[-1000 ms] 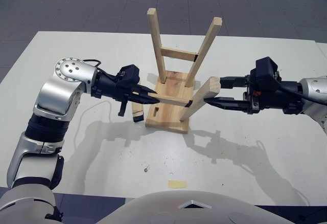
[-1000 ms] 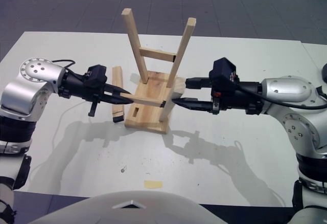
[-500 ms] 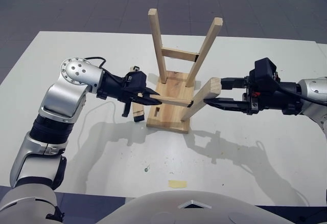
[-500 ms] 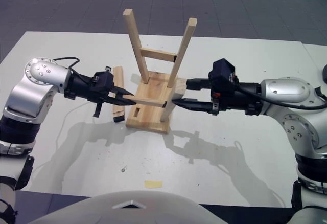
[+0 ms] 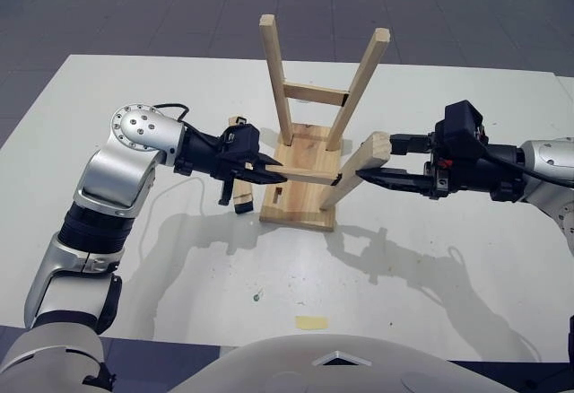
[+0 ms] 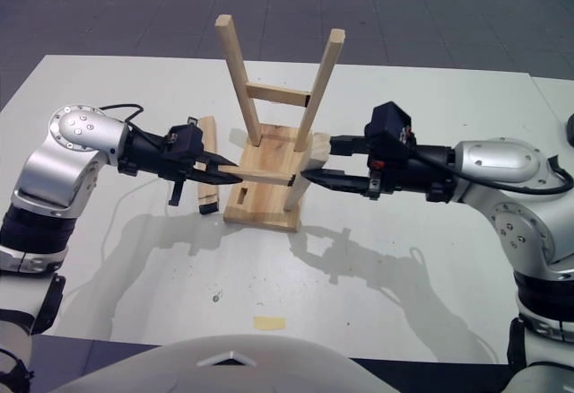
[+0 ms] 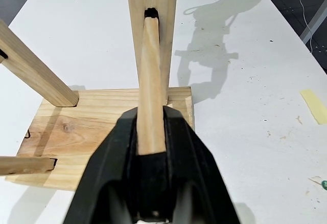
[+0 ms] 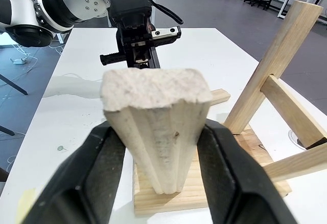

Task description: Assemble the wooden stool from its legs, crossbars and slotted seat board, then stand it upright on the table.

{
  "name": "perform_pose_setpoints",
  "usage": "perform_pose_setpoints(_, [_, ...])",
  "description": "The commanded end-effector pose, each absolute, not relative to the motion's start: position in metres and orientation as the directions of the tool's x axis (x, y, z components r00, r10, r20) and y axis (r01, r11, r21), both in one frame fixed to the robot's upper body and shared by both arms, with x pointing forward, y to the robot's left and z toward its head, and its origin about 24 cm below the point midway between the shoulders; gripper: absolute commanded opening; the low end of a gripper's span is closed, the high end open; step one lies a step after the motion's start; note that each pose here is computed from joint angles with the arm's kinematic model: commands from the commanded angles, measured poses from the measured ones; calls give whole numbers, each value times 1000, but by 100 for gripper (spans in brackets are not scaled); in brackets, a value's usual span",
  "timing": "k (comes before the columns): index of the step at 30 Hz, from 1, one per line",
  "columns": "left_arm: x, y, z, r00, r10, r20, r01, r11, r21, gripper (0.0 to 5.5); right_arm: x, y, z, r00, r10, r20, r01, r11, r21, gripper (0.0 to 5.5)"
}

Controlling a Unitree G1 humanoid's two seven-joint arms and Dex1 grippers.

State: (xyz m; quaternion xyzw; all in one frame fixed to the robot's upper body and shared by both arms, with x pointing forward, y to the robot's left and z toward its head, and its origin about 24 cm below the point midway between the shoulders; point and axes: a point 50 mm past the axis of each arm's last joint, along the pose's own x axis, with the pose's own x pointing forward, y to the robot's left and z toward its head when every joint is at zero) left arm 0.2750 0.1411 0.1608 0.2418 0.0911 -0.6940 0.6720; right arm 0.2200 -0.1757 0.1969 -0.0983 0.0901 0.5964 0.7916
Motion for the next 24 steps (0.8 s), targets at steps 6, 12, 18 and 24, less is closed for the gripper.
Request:
perform_pose_setpoints(6, [272,109,174,-40,-945,-325,965,-120,232,146,204,-154,175,120,958,-261,-985,148,91,206])
perform_pose_setpoints(12, [272,111,175,-34,-944,-329,962,-120,244,245,204,-154,174,126,959,-256,-983,154,95,206])
perform_pose_setpoints(18, [272,116,172,-23,-936,-352,963,-115,242,338,204,-153,175,130,958,-256,-983,158,91,206])
perform_pose_setpoints(24, [274,116,171,-3,-940,-341,964,-93,248,442,204,-154,174,131,957,-261,-983,160,93,206])
